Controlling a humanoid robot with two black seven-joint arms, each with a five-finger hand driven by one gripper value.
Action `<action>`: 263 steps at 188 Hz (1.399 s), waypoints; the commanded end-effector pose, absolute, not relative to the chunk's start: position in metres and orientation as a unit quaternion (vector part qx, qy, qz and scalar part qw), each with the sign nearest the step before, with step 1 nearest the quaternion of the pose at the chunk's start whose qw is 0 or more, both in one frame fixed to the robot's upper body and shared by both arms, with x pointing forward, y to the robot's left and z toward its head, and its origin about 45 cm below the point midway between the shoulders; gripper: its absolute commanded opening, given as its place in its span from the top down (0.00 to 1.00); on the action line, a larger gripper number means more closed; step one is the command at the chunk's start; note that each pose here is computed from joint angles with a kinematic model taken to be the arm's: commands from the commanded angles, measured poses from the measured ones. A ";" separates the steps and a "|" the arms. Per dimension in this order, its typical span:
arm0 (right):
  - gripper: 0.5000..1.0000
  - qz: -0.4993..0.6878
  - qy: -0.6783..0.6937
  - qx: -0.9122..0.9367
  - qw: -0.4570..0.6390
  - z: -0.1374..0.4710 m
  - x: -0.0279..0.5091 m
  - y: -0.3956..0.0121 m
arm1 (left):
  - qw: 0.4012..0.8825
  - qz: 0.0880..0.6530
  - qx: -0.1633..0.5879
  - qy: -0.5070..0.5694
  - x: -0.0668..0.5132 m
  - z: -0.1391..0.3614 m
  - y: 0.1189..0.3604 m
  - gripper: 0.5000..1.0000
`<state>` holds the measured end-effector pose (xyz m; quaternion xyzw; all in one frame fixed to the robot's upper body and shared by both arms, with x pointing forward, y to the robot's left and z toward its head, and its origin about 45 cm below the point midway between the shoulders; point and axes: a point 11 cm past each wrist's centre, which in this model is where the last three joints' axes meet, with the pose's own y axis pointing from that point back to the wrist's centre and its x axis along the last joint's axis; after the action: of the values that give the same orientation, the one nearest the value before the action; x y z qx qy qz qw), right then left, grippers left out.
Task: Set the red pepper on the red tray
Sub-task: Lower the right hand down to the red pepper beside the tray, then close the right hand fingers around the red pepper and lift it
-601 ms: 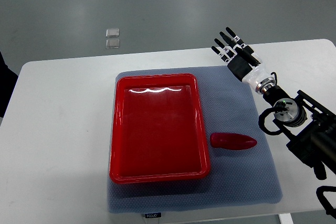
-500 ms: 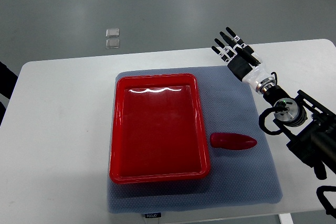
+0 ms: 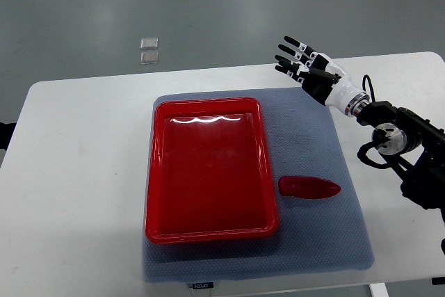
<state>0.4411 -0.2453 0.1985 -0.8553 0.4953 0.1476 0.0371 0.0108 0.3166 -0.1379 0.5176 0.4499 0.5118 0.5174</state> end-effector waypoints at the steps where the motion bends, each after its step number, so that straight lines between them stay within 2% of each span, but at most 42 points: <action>1: 0.18 0.004 0.434 -0.896 -0.091 0.221 0.431 -0.254 | 0.519 0.510 0.517 0.451 0.011 -0.138 0.315 0.00; 31: 0.18 -0.194 0.317 -0.894 -0.249 0.256 0.407 -0.264 | 0.520 0.510 0.517 0.450 0.011 -0.138 0.315 0.00; 56: 0.18 -0.257 0.232 -0.883 -0.317 0.260 0.374 -0.264 | 0.519 0.510 0.518 0.450 0.011 -0.138 0.316 0.00; 70: 0.18 -0.261 0.220 -0.884 -0.320 0.259 0.368 -0.262 | 0.519 0.510 0.518 0.450 0.011 -0.138 0.316 0.00; 71: 0.18 -0.265 0.196 -0.885 -0.329 0.254 0.353 -0.258 | 0.519 0.510 0.518 0.450 0.011 -0.138 0.316 0.00; 81: 0.18 -0.265 0.185 -0.885 -0.335 0.248 0.342 -0.258 | 0.519 0.510 0.517 0.450 0.011 -0.138 0.316 0.00; 140: 0.19 -0.238 0.193 -0.885 -0.350 0.192 0.310 -0.260 | 0.519 0.510 0.518 0.450 0.011 -0.138 0.316 0.00; 225: 0.20 -0.246 0.214 -0.875 -0.357 0.174 0.306 -0.263 | 0.519 0.511 0.518 0.449 0.011 -0.138 0.316 0.00; 263: 0.26 -0.245 0.207 -0.872 -0.370 0.160 0.303 -0.263 | 0.519 0.511 0.518 0.449 0.011 -0.138 0.316 0.00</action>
<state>0.3035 -0.2624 0.1659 -0.8748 0.2088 -0.2428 -0.3635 0.0113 0.3165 -0.1379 0.5178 0.4495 0.5109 0.5184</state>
